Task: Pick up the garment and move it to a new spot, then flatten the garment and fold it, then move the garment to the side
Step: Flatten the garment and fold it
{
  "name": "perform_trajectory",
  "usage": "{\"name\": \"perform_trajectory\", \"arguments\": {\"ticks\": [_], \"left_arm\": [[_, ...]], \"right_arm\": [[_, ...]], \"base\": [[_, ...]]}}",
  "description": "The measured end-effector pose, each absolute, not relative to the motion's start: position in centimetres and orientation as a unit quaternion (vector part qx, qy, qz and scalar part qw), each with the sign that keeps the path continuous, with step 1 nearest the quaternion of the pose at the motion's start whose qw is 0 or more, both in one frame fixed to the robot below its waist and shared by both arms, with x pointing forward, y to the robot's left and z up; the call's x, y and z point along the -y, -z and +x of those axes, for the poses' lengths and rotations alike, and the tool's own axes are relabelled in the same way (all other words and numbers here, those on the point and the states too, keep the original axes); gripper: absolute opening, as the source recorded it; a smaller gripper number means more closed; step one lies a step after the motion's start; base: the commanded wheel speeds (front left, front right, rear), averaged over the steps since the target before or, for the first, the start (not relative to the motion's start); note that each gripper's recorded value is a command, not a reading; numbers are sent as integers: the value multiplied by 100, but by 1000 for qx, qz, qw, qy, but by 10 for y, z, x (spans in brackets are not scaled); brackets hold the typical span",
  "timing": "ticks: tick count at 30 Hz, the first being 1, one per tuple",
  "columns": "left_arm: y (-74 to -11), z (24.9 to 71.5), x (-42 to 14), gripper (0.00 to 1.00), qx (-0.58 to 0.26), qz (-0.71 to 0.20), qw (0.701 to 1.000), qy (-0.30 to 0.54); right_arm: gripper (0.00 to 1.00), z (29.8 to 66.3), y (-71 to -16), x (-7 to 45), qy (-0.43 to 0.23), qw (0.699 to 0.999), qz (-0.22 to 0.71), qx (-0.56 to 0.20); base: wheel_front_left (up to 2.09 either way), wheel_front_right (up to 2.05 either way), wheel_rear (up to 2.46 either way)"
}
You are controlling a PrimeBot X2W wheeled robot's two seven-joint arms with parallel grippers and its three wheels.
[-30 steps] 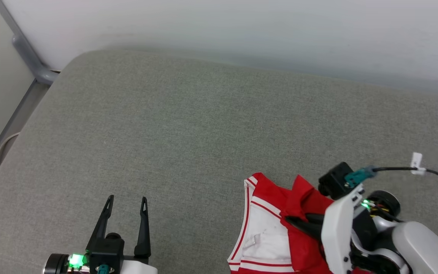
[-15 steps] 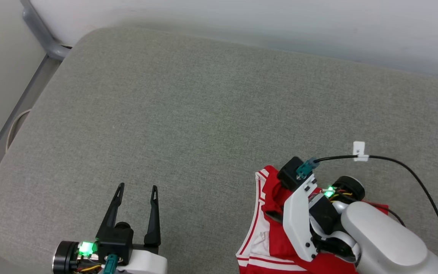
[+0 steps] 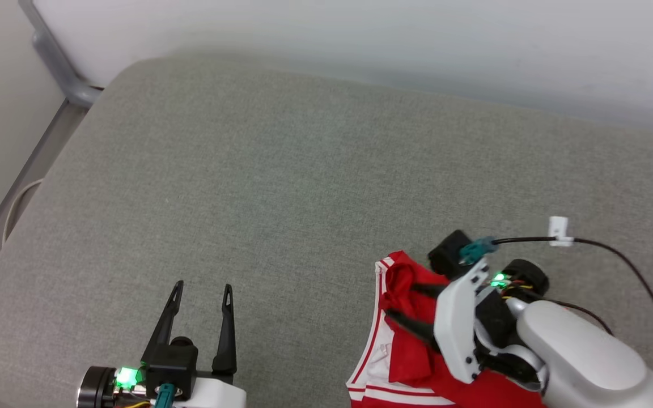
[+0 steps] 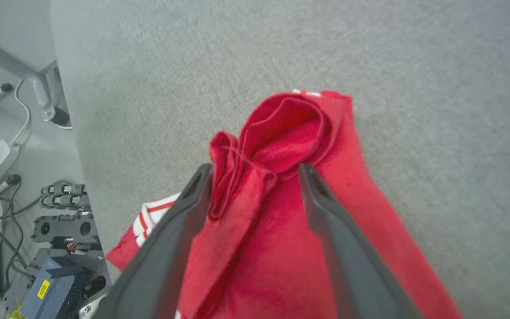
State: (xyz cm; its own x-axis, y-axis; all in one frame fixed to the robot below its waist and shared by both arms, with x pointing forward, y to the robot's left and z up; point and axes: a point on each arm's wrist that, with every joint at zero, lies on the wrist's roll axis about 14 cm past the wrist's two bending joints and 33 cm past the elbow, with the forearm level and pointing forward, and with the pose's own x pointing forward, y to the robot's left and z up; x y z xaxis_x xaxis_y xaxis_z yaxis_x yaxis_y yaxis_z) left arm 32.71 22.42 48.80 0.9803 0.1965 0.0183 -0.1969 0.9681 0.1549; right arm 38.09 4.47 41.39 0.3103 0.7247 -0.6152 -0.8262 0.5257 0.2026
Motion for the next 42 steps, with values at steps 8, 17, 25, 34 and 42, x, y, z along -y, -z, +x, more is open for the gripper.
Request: {"name": "perform_trajectory", "arguments": {"ticks": [8,17,25,34,42], "left_arm": [[-495,318,-219,100,16,82,993,-83],[-501,316,-206,100,31,82,994,-58],[-505,317,-195,100,41,82,995,-37],[-508,318,-188,100,47,85,995,-23],[-513,318,-185,100,56,86,995,-17]], "right_arm": [[100,406,-465,4,-421,875,-32,-237],[100,420,-510,78,-312,944,-17,-105],[100,410,-535,142,-184,983,-23,13],[100,374,-546,176,-82,993,-17,84],[100,347,-546,186,-37,994,4,100]], "base": [[0,0,0],[0,0,0],[0,0,0],[0,0,0],[0,0,0]]}}
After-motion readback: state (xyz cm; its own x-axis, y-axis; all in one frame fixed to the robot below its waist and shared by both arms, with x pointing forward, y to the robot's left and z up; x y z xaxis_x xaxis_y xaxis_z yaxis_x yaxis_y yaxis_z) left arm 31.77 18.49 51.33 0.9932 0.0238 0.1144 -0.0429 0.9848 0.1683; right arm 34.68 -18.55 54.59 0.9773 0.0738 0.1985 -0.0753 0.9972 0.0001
